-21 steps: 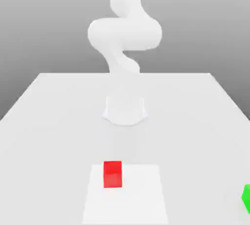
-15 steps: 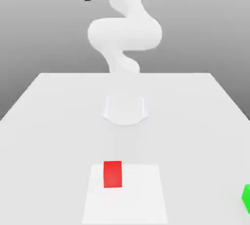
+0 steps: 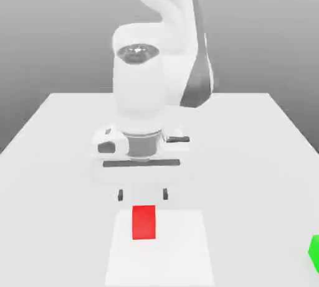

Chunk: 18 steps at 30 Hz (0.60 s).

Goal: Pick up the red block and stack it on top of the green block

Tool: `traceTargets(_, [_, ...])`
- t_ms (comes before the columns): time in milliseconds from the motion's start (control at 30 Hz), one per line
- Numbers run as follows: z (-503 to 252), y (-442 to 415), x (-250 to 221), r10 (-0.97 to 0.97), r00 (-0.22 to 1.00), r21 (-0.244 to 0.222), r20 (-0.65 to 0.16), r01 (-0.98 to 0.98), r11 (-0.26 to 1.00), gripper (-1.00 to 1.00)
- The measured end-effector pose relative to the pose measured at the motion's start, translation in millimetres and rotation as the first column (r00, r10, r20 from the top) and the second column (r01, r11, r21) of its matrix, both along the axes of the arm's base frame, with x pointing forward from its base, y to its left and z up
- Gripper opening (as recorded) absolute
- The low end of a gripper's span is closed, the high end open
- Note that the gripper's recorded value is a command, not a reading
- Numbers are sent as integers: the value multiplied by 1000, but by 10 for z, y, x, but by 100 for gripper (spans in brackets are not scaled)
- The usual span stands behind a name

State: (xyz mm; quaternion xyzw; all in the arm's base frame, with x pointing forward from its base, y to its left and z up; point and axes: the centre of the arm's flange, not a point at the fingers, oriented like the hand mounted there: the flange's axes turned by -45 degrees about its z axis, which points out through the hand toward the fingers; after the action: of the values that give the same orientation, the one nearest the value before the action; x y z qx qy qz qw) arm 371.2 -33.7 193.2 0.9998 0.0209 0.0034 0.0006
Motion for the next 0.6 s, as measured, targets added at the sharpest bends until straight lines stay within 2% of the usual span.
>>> traceTargets(167, [-426,0,-26,0,1000,0,-5,0,1000,0])
traceTargets(200, [-479,1,-35,-1,1000,0,-6,1,1000,-100])
traceTargets(433, [-474,2,-33,-1,1000,0,-6,1,1000,-100])
traceTargets(600, [-103,-1,-9,1,1000,-1,-3,-1,1000,-100])
